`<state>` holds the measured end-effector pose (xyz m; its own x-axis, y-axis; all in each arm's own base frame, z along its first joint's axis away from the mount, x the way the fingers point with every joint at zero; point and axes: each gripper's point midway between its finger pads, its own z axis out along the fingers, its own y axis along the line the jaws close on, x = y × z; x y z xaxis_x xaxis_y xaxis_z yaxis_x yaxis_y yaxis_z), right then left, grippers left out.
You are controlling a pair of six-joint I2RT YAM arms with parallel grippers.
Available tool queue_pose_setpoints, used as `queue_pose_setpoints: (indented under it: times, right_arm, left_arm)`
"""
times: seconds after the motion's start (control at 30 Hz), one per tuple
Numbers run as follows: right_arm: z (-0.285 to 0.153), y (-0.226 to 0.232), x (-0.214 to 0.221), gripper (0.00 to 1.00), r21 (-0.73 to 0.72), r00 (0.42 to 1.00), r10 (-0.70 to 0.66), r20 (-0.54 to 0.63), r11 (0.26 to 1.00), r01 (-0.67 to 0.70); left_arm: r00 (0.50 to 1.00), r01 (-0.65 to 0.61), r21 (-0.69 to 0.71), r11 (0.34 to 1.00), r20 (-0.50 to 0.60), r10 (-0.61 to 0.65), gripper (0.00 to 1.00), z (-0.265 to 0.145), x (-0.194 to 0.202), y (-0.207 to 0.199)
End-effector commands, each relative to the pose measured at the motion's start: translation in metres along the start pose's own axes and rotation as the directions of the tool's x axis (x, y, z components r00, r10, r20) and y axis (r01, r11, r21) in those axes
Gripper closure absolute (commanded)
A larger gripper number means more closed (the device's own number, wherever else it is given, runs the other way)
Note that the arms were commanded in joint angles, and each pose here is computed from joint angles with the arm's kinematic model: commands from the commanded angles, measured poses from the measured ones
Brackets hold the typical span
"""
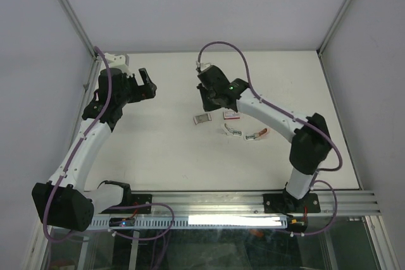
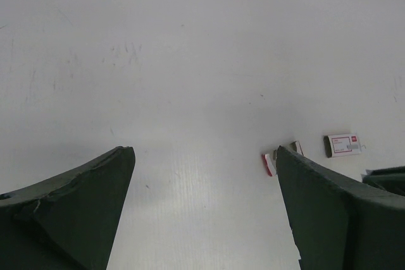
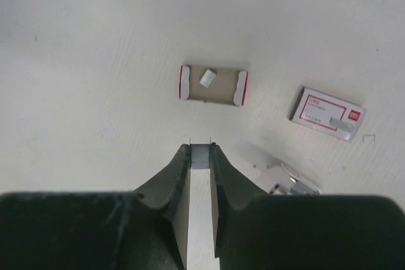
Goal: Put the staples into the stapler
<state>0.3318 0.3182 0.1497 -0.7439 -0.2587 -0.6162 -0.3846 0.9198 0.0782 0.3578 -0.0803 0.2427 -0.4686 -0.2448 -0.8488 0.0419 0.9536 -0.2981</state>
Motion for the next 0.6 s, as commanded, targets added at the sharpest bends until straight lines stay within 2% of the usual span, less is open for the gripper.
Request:
queue_pose_setpoints:
  times: [0.0, 0.17, 0.33, 0.57]
  right_arm:
    - [-0.043, 0.001, 0.020, 0.86, -0.123, 0.997, -0.077, 0.019, 0.989, 0.079]
    - [-0.065, 0.013, 0.085, 0.85, -0.197, 0.984, -0.160, -0.072, 0.970, 0.143]
    - [-0.060, 0.015, 0.148, 0.85, -0.181, 0.970, -0.171, -0.170, 0.973, 0.140]
    - [-0.040, 0.001, 0.195, 0.85, -0.110, 0.946, -0.199, -0.256, 0.978, 0.176]
  left_arm:
    - [0.999, -0.021, 0.058, 0.998, 0.041, 0.018, 0.01, 0.001, -0.010, -0.010]
    - [0.999, -0.020, 0.053, 0.998, 0.030, 0.018, 0.01, 0.005, -0.007, -0.008]
    - [1.000, -0.018, 0.049, 0.999, 0.016, 0.018, 0.01, 0.009, -0.003, -0.007]
    - [1.000, -0.018, 0.050, 0.999, 0.010, 0.018, 0.01, 0.010, -0.001, -0.007]
